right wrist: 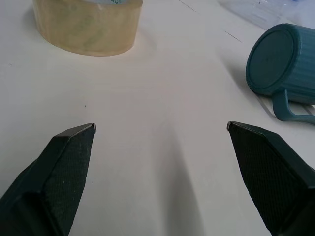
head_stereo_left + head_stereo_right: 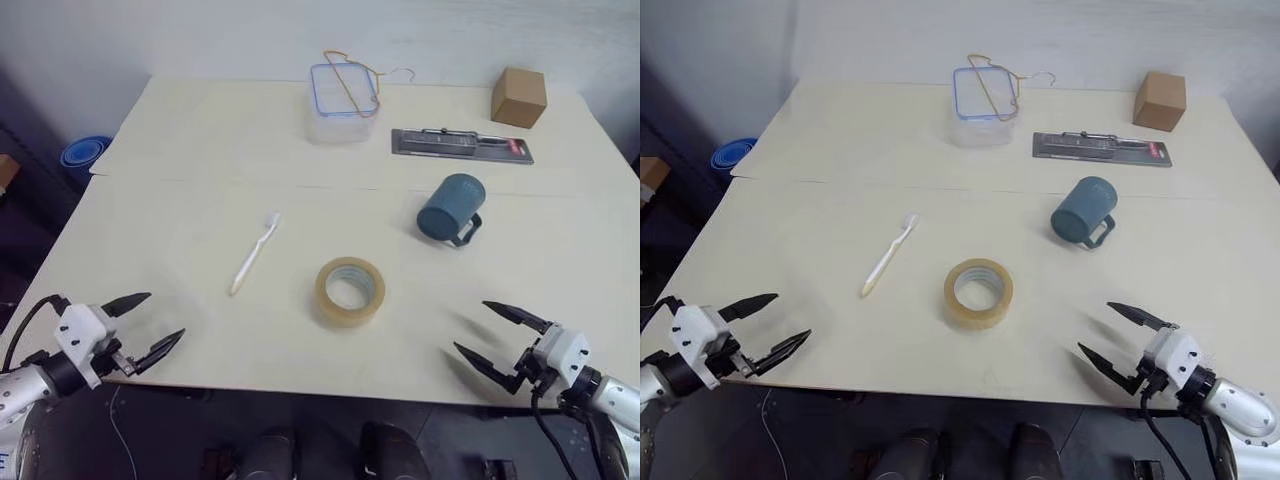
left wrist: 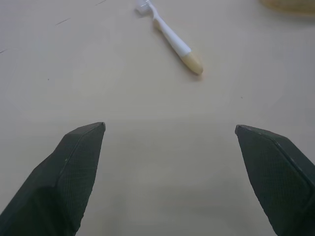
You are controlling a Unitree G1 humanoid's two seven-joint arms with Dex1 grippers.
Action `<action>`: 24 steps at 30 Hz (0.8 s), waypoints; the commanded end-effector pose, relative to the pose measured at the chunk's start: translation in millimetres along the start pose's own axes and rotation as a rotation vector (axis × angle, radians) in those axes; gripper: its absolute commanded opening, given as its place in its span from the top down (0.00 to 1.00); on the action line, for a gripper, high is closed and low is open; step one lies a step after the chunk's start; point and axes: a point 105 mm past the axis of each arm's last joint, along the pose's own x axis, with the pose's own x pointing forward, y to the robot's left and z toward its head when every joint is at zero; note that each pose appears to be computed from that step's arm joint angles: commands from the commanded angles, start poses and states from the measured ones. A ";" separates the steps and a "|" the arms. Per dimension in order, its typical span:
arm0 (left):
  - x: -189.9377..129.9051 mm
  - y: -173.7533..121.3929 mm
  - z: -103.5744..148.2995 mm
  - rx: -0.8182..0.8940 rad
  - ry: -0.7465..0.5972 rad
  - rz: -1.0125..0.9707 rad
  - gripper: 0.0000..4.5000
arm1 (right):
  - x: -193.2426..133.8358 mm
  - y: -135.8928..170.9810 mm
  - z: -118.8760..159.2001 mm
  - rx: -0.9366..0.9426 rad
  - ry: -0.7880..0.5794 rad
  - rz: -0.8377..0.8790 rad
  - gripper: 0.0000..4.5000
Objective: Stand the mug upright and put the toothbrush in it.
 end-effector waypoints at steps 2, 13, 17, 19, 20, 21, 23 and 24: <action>1.3 -2.8 6.4 -0.007 -0.025 -0.014 0.00 | 3.7 -3.4 5.7 -0.009 -0.030 -0.008 0.01; 3.5 -22.0 29.7 -0.134 -0.104 -0.234 0.00 | 20.7 6.3 24.8 -0.061 -0.077 0.141 0.01; 8.7 -34.8 44.7 -0.075 -0.092 -0.365 0.00 | 34.1 16.7 50.0 -0.128 -0.114 0.307 0.01; 10.4 -39.6 48.1 -0.065 -0.091 -0.416 0.00 | 45.5 21.9 66.4 -0.141 -0.134 0.397 0.01; 11.6 -40.2 50.1 -0.058 -0.100 -0.432 0.00 | 54.3 25.3 76.4 -0.169 -0.145 0.450 0.01; 13.0 -40.2 52.5 -0.054 -0.110 -0.444 0.00 | 62.1 29.3 84.9 -0.169 -0.149 0.506 0.01; 16.8 -41.8 58.0 -0.056 -0.132 -0.471 0.00 | 77.3 36.1 96.1 -0.193 -0.139 0.591 0.01; 19.3 -43.0 60.8 -0.058 -0.144 -0.483 0.00 | 84.4 40.5 98.2 -0.193 -0.115 0.640 0.01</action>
